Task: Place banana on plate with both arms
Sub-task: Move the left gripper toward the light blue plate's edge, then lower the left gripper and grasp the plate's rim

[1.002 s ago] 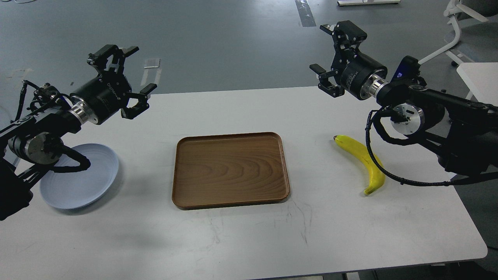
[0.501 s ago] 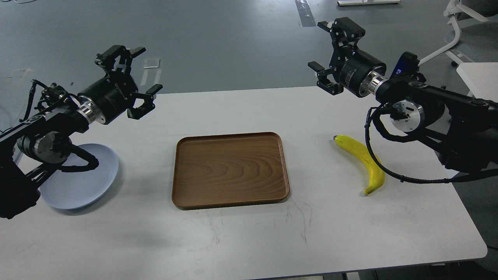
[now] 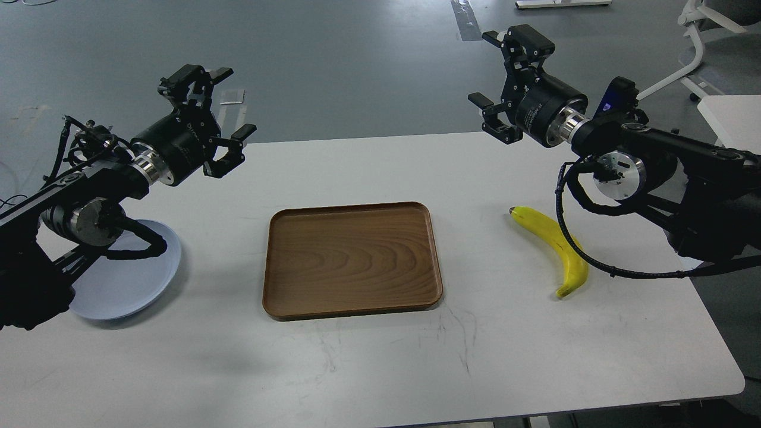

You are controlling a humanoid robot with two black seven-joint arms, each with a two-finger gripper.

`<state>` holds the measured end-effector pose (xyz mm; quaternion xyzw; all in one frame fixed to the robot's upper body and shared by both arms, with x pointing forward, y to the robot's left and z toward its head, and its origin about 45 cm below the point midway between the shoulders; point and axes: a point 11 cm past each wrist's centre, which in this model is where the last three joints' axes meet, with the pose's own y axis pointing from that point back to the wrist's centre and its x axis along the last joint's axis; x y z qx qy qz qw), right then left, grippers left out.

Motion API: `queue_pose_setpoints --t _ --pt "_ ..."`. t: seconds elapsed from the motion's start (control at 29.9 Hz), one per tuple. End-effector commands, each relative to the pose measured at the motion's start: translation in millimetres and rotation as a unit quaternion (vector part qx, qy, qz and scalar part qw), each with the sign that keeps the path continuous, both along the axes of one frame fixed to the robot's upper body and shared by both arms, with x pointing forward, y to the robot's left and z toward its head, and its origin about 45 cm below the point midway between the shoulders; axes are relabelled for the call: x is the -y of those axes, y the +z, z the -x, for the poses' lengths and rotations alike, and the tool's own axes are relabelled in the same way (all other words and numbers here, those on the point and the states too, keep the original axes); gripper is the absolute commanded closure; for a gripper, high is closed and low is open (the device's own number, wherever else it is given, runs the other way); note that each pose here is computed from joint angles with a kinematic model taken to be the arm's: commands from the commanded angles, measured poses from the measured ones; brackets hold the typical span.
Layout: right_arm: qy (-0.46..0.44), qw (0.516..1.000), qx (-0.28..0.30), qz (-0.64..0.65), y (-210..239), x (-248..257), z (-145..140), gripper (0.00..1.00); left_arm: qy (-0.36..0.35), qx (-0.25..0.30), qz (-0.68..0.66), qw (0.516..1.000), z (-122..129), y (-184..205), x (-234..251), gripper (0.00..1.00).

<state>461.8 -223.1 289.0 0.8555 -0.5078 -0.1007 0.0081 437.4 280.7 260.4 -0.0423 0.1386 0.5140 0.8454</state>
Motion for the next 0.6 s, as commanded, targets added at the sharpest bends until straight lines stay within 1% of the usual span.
queue_pose_setpoints --t 0.0,0.03,0.1,0.17,0.23,0.3,0.4,0.43,0.5,0.53,0.57 --pt "0.0 1.0 -0.002 0.0 -1 0 1 0.0 0.005 0.018 -0.044 0.999 0 0 -3 0.02" --pt "0.0 1.0 -0.002 0.0 -1 0 1 0.0 0.005 0.018 -0.044 0.999 0 0 -3 0.02" --pt "-0.001 1.0 -0.002 0.001 -2 1 1 0.0 0.021 0.058 -0.132 0.989 -4 3 -10 0.02" --pt "-0.002 1.0 -0.002 0.001 -2 2 1 0.0 0.031 0.128 -0.266 0.955 -6 14 -12 0.02" --pt "-0.002 1.0 -0.003 0.001 -3 1 1 0.0 0.022 0.164 -0.327 0.93 -2 18 -12 0.02" --pt "-0.001 1.0 -0.003 0.001 -3 1 1 0.0 0.016 0.172 -0.354 0.919 0 16 -17 0.02" --pt "-0.001 1.0 -0.004 0.001 -4 1 1 0.0 0.008 0.195 -0.411 0.89 6 16 -37 0.02" --pt "-0.002 1.0 -0.005 0.001 -5 2 2 0.0 -0.003 0.219 -0.446 0.868 11 15 -45 0.02" --pt "-0.002 1.0 -0.006 0.002 -6 2 2 0.0 -0.01 0.247 -0.488 0.837 17 14 -55 0.02" --pt "-0.002 1.0 -0.007 0.002 -7 2 2 0.0 -0.008 0.273 -0.53 0.802 22 13 -65 0.02" --pt "-0.002 1.0 -0.008 0.002 -8 3 3 0.0 -0.007 0.285 -0.567 0.773 28 6 -74 0.02"
